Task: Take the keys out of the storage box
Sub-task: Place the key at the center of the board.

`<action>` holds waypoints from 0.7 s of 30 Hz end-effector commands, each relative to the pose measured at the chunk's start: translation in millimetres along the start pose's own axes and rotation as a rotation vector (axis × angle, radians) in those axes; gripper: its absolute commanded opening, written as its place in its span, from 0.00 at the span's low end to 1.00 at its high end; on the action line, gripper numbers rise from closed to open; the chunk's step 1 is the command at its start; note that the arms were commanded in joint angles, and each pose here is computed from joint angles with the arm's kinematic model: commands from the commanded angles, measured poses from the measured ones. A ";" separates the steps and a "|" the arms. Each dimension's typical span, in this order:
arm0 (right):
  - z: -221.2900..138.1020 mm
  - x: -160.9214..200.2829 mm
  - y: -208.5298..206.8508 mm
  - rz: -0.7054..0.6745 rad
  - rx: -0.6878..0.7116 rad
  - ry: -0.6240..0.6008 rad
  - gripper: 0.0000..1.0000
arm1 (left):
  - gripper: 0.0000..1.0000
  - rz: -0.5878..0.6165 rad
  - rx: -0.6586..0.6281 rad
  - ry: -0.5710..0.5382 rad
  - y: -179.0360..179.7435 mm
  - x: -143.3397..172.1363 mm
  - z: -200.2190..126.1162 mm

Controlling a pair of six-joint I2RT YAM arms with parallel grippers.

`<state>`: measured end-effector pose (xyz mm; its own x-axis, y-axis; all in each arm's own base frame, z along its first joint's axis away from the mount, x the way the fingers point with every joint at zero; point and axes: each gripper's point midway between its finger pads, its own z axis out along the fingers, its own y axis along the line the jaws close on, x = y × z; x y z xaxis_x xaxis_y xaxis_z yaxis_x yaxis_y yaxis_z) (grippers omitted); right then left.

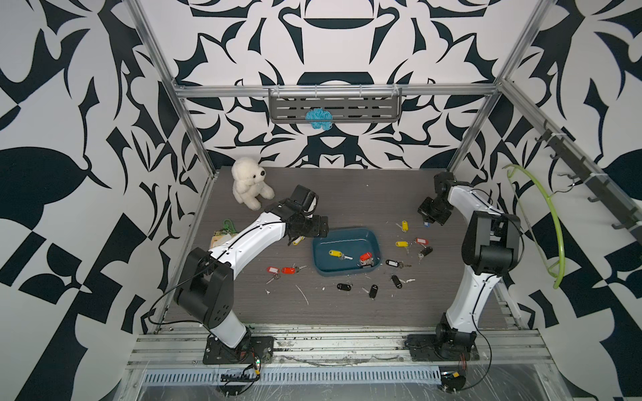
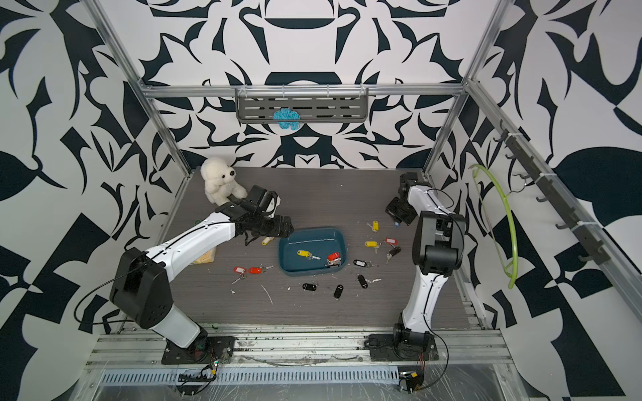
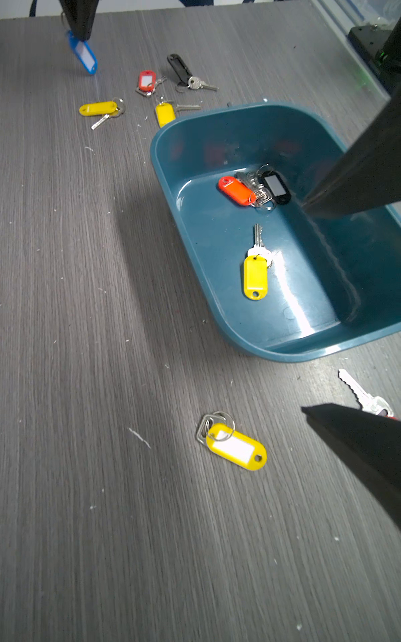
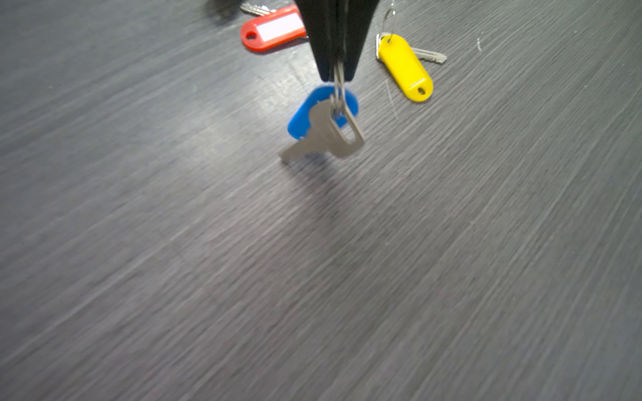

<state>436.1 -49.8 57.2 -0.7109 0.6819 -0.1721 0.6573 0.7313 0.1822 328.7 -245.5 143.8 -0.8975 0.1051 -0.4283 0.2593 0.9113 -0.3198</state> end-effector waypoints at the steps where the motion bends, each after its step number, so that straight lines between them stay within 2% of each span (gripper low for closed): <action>1: 4.6 14.0 -0.4 -0.001 -0.014 0.042 0.27 | 0.92 0.030 0.006 -0.020 -7.9 -4.4 -16.1; 3: 3.9 17.7 0.7 -0.011 -0.032 0.051 0.46 | 0.92 0.042 0.011 -0.014 -10.0 -3.6 -15.2; 4: 1.6 19.2 1.1 -0.017 -0.040 0.050 0.52 | 0.92 0.050 0.010 -0.008 -11.0 -2.6 -13.8; 7: -9.8 21.9 1.3 -0.029 -0.055 0.041 0.58 | 0.93 0.079 0.013 -0.001 -15.9 -2.8 -13.2; 13: -47.8 40.8 8.2 -0.041 -0.142 0.010 0.57 | 0.94 0.177 0.003 0.016 -31.5 -1.5 -9.3; 21: -82.8 132.2 27.5 -0.212 -0.170 0.012 0.48 | 0.88 0.367 -0.024 0.114 -67.7 25.9 14.1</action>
<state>363.8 43.3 122.5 -0.8156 0.5273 -0.2381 0.4477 0.8359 0.3176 305.6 -306.0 159.0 -0.7997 0.3711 -0.4719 0.5096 0.8352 -0.2068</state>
